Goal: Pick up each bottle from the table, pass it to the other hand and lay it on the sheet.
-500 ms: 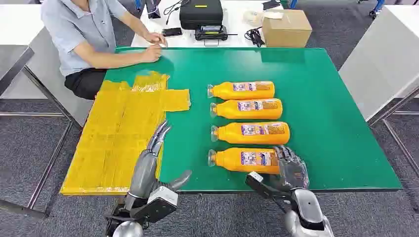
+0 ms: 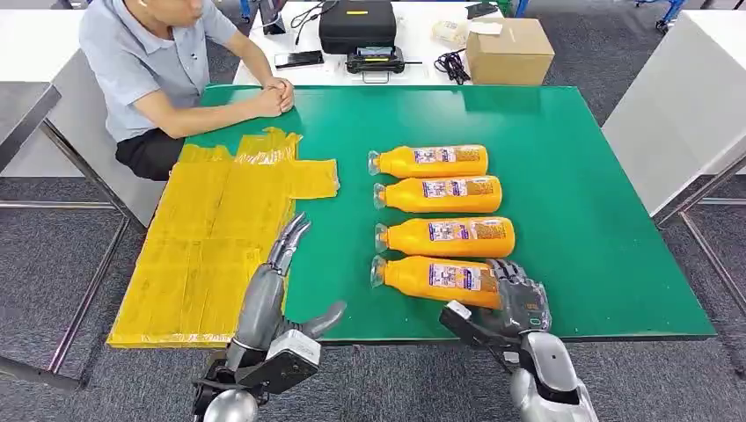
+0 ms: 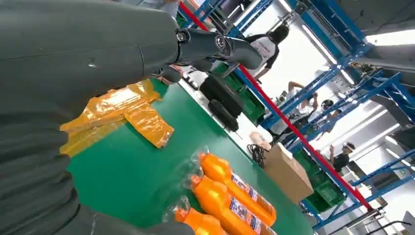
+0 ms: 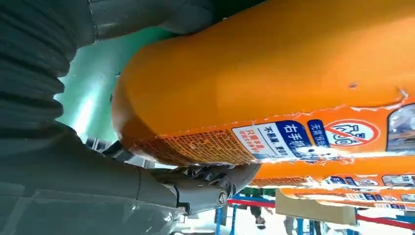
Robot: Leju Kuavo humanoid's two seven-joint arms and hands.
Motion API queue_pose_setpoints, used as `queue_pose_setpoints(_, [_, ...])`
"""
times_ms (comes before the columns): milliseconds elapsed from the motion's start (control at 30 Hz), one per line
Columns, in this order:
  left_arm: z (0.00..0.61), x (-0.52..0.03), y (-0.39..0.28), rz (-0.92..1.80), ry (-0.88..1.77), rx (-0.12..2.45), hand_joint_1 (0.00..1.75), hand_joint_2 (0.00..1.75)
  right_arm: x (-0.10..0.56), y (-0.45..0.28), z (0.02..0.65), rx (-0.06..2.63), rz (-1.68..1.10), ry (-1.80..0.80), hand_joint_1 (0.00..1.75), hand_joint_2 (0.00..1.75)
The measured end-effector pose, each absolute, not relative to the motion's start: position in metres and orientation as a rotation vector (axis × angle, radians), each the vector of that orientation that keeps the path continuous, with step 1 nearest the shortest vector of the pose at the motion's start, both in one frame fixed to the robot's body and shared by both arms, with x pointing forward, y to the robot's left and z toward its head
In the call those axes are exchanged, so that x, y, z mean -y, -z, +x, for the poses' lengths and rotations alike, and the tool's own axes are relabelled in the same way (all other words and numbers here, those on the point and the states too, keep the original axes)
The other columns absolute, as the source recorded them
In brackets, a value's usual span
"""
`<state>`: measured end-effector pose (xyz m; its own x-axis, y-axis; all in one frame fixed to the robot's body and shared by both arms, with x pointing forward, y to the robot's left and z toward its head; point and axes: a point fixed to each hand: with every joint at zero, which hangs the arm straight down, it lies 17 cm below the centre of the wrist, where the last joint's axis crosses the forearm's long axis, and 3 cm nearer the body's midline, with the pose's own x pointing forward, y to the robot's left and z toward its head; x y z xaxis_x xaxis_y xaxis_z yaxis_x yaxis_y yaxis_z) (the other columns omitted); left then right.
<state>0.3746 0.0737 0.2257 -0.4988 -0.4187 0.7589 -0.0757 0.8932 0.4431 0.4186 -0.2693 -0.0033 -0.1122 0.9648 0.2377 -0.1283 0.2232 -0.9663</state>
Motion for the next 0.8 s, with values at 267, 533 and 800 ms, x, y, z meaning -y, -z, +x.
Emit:
queue_pose_setpoints(267, [0.375, -0.074, -0.227, 0.344, 0.424, 2.069, 0.0, 1.75, 0.264, -0.004, 0.413, 1.423, -0.783, -1.06, 1.75, 1.75])
queue_pose_setpoints(533, [0.378, -0.084, -0.225, 0.283, 0.315, 2.031, 0.0, 1.75, 0.235, -0.027, 0.389, 1.548, -0.663, -0.931, 1.75, 1.75])
queue_pose_setpoints(800, [0.383, -0.099, -0.217, 0.172, 0.131, 1.964, 0.0, 1.75, 0.222, -0.068, 0.38, 1.668, -0.631, -0.812, 1.75, 1.75])
